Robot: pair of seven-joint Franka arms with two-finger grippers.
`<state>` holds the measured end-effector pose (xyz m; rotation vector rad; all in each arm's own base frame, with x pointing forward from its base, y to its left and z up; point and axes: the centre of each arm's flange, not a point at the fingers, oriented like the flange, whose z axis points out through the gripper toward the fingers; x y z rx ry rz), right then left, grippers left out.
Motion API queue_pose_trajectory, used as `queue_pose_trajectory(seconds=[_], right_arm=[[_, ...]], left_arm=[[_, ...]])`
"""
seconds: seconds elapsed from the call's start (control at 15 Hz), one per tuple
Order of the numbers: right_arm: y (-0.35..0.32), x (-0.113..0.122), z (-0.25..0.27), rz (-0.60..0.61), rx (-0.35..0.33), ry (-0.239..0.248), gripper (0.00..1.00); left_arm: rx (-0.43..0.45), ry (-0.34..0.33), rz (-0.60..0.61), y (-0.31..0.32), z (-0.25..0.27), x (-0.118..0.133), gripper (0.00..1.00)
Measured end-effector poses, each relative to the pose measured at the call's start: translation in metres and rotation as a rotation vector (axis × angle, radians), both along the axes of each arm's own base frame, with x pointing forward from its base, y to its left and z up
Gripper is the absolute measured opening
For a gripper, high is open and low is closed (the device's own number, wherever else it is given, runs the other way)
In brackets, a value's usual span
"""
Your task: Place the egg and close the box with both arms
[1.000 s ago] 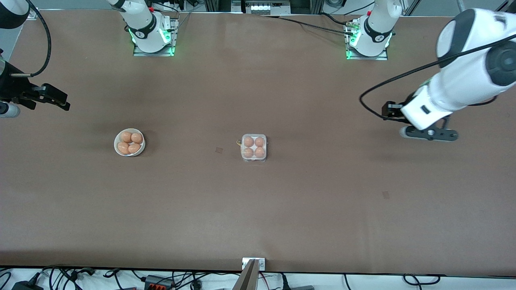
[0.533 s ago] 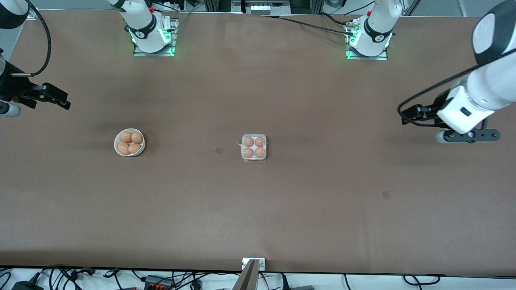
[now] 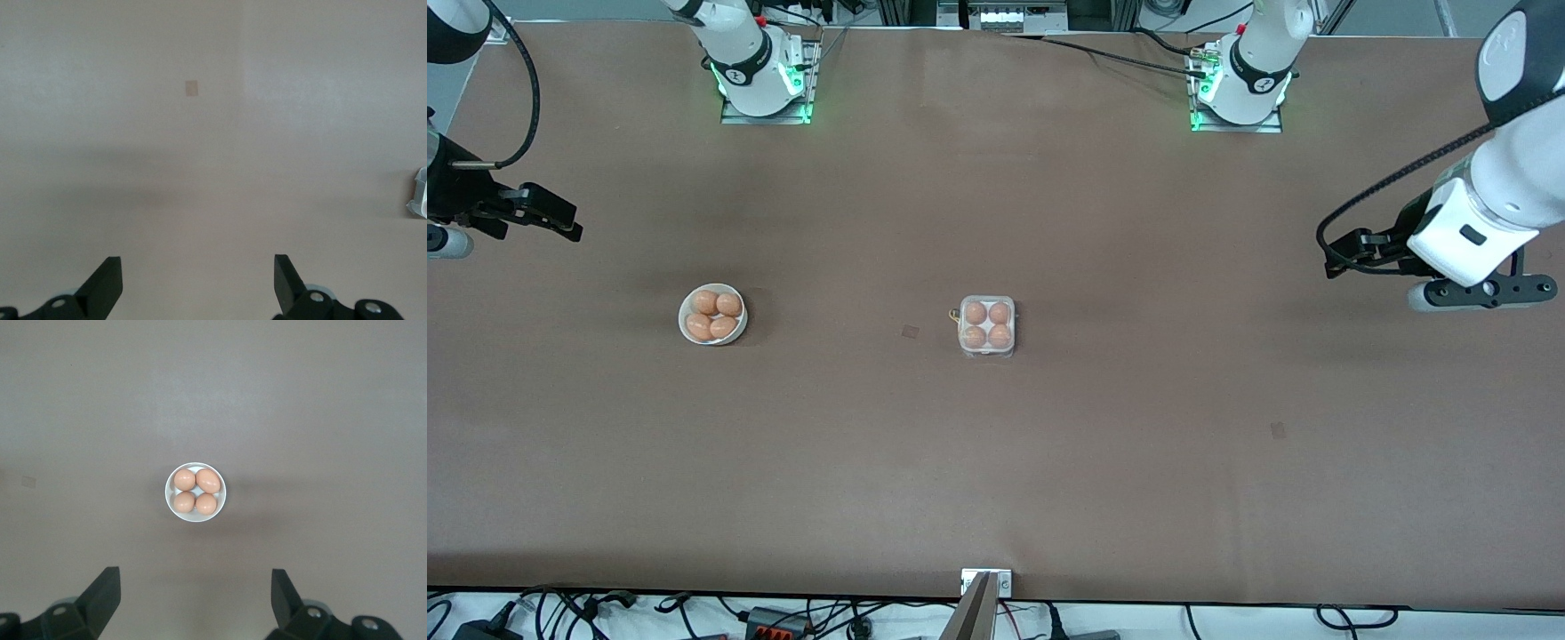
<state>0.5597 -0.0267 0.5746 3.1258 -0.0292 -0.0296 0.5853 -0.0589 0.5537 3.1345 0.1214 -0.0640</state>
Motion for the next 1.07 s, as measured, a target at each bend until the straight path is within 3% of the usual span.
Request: queue_pose_trajectory(seconds=[1.07], right_arm=[[0.0000,0.0000,0.0000,0.000,0.000,0.000,1.00]], left_arm=[[0.006,-0.014,-0.029,0.0012,-0.0013,-0.0108,1.00]])
